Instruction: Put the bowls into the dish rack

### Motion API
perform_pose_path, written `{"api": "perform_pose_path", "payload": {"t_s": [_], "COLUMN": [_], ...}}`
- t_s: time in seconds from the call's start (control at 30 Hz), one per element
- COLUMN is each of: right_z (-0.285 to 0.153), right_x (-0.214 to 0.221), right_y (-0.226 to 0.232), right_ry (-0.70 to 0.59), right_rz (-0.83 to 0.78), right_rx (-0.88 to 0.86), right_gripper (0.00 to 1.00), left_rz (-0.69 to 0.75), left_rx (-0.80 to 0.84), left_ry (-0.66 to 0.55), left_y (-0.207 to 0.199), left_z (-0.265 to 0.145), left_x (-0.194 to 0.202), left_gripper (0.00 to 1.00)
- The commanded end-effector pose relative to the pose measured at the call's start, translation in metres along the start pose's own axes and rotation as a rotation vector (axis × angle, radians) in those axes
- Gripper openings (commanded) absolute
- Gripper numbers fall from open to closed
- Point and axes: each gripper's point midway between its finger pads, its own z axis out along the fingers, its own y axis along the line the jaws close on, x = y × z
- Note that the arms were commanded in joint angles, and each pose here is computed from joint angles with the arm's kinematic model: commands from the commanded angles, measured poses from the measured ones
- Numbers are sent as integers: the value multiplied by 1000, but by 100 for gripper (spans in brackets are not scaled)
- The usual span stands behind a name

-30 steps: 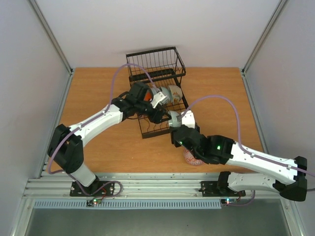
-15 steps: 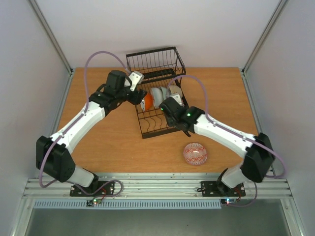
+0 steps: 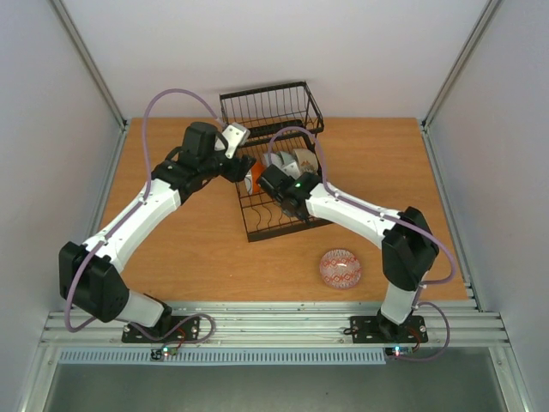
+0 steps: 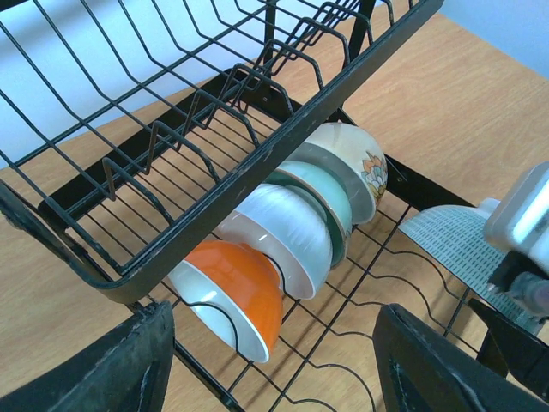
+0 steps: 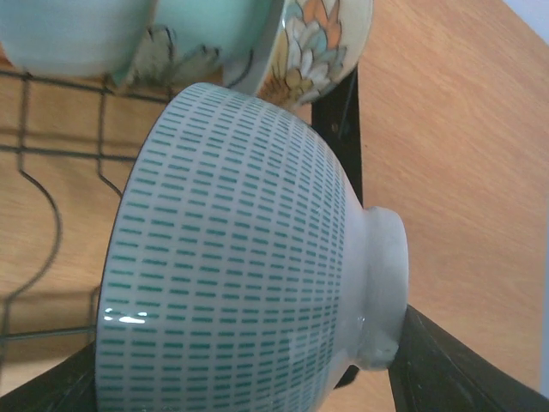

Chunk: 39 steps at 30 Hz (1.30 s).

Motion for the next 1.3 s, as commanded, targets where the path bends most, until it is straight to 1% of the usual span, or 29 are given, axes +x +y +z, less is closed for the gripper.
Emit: {"api": "perform_pose_path", "payload": {"t_s": [0.0,0.4,0.6,0.73,0.8,0.87,0.9,0.97,1.03,1.1,1.13,1.17,1.27], "right_z": [3,43,69,78,81,82,83,83,84,84,84,84,82], "right_x": [4,8,22,27,29,29,30,30,31,32,32,30,29], "right_y": [-20,-12,-10,-4,-2,-1,-1,1,3,6,9,11,16], "right_ry": [41,126,204,228,234,235,236,234,235,233,225,217,202], "right_rz": [-42,-130,-180,-192,-197,-194,-192,-188,-183,-175,-170,-157,-145], "right_rx": [134,264,333,341,344,345,343,334,319,293,276,256,215], "right_gripper": [2,2,6,7,11,18,24,46,65,88,96,98,99], "left_rz": [4,9,9,6,4,3,2,3,1,1,2,3,3], "left_rx": [4,-11,-6,2,7,9,9,11,10,10,9,9,7], "left_ry": [-45,-64,-66,-60,-58,-52,-50,-46,-44,-40,-40,-40,-38], "left_y": [0,2,1,0,-1,-1,-1,-1,0,0,0,0,1], "left_z": [-7,-15,-17,-15,-13,-11,-11,-9,-8,-7,-6,-6,-5], "left_x": [-14,-18,-17,-15,-15,-13,-13,-11,-11,-10,-10,-10,-9], "left_gripper": [64,64,64,64,64,64,64,64,64,64,64,64,64]}}
